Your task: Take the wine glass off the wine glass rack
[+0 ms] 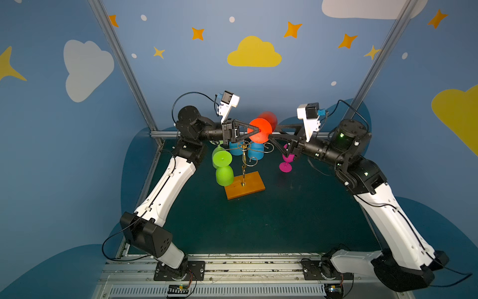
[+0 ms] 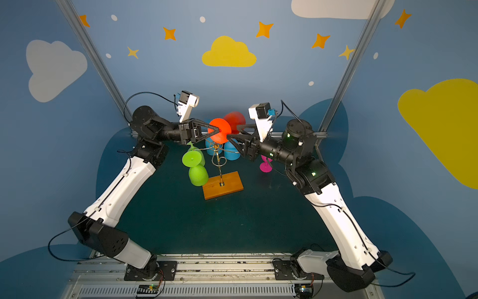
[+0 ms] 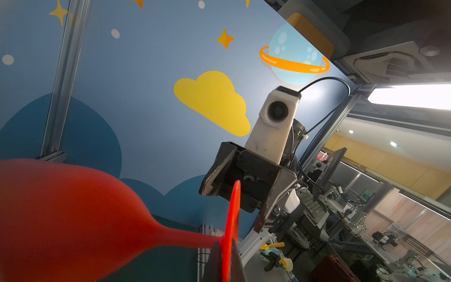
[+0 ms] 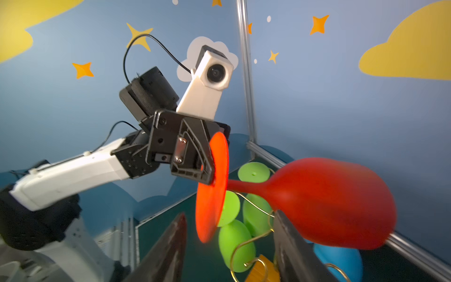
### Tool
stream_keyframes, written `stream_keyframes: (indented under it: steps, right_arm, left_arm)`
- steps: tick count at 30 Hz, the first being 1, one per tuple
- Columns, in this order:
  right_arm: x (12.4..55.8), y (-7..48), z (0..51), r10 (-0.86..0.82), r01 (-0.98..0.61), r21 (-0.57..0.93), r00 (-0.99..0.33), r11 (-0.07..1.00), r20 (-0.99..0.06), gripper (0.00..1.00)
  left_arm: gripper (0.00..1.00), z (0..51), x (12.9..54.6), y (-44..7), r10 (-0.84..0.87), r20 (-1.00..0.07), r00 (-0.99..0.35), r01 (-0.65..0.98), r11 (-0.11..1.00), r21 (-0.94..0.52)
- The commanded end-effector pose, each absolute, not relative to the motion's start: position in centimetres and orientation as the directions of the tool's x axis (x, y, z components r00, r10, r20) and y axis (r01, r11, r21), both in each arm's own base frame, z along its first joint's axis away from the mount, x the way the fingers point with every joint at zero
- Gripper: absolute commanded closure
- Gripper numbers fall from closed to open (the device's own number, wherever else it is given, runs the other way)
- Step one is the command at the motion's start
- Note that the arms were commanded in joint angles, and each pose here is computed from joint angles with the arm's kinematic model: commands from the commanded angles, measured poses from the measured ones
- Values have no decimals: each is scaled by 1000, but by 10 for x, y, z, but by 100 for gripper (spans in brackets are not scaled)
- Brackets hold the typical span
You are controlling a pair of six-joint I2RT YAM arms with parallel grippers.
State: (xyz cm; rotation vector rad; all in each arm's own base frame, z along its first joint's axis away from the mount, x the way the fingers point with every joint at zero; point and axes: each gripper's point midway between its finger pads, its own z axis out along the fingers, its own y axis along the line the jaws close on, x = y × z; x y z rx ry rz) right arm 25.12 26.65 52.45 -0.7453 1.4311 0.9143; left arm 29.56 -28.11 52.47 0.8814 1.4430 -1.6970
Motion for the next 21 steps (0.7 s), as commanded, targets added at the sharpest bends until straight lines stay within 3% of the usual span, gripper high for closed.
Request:
stream_keyframes:
  steps: [1, 4, 10, 21]
  right_arm:
    - [251, 240, 533, 69, -796, -33, 93, 605, -993, 29]
    - [254, 228, 526, 22, -739, -130, 193, 661, -981, 20]
    - [268, 231, 509, -86, -673, -289, 318, 682, -944, 14]
    - [288, 265, 507, -142, -678, -462, 473, 571, -869, 10]
  left_arm:
    - [97, 550, 287, -274, -132, -867, -480, 876, -125, -466]
    - [97, 554, 289, -273, -141, -853, -503, 863, -130, -488]
    - [97, 557, 290, -273, -150, -826, -544, 838, -151, -525]
    - [97, 554, 295, -274, -157, -782, -604, 797, -142, -587]
